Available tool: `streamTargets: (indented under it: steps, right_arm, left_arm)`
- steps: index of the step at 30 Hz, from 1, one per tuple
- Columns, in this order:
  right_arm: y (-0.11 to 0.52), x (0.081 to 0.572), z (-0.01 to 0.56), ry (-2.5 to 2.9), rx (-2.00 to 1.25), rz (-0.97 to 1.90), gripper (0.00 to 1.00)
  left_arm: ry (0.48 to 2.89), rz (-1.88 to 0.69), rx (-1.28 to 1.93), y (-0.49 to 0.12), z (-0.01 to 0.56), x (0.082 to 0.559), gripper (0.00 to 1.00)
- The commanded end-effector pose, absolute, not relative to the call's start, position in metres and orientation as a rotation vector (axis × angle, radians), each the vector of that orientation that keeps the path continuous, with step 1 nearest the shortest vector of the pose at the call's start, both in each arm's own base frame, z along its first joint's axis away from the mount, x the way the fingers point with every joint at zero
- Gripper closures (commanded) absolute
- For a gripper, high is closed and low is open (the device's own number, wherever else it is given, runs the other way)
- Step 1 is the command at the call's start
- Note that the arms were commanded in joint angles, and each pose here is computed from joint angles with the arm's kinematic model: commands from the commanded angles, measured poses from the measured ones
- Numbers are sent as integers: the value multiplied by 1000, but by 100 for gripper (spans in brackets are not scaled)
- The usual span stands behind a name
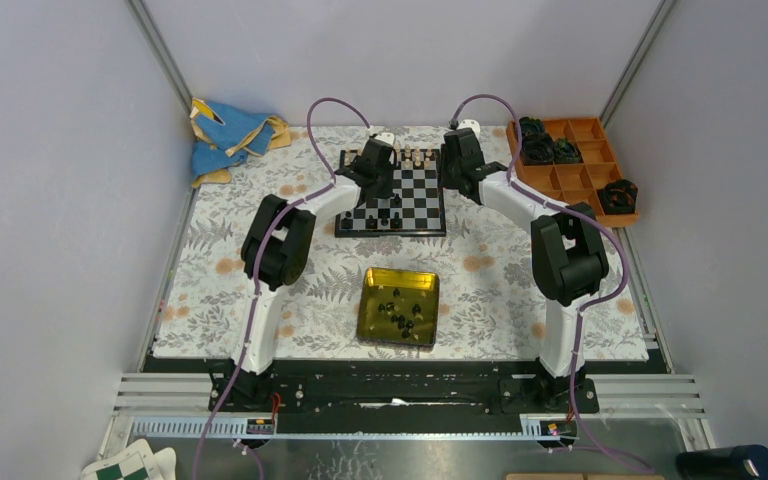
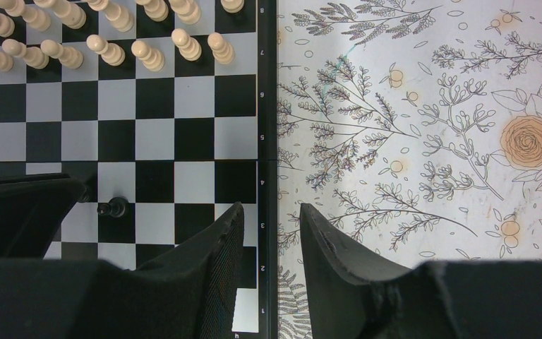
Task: Set up the chess pieces on the board
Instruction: Pick up the chess piece from the chessboard, then place the chess piece on the chessboard.
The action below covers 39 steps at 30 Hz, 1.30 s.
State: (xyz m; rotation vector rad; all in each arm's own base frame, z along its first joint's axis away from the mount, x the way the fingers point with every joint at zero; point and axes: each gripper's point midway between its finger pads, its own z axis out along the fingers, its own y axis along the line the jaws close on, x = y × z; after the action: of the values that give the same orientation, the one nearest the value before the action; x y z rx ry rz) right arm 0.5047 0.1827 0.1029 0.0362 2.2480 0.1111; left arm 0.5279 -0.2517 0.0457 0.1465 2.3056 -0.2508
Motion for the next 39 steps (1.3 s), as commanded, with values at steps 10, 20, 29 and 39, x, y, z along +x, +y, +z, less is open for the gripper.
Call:
streamTargets:
  steps: [10,20,29,39]
  right_arm:
    - [182,515,131,2183,56,130,59]
    - [185,517,135,2179,50,146,59]
    - [188,517,134,2178,47,164,59]
    - [188,515,135,2177,43,165,59]
  left_arm:
    - [2255,-213,83,-234,68,529,100]
    - [2267,-181,21,-210,84,510,100]
    - [2301,-160,-19,-195,81,482,100]
    - [2331,-143,-39,-187,69,468,100]
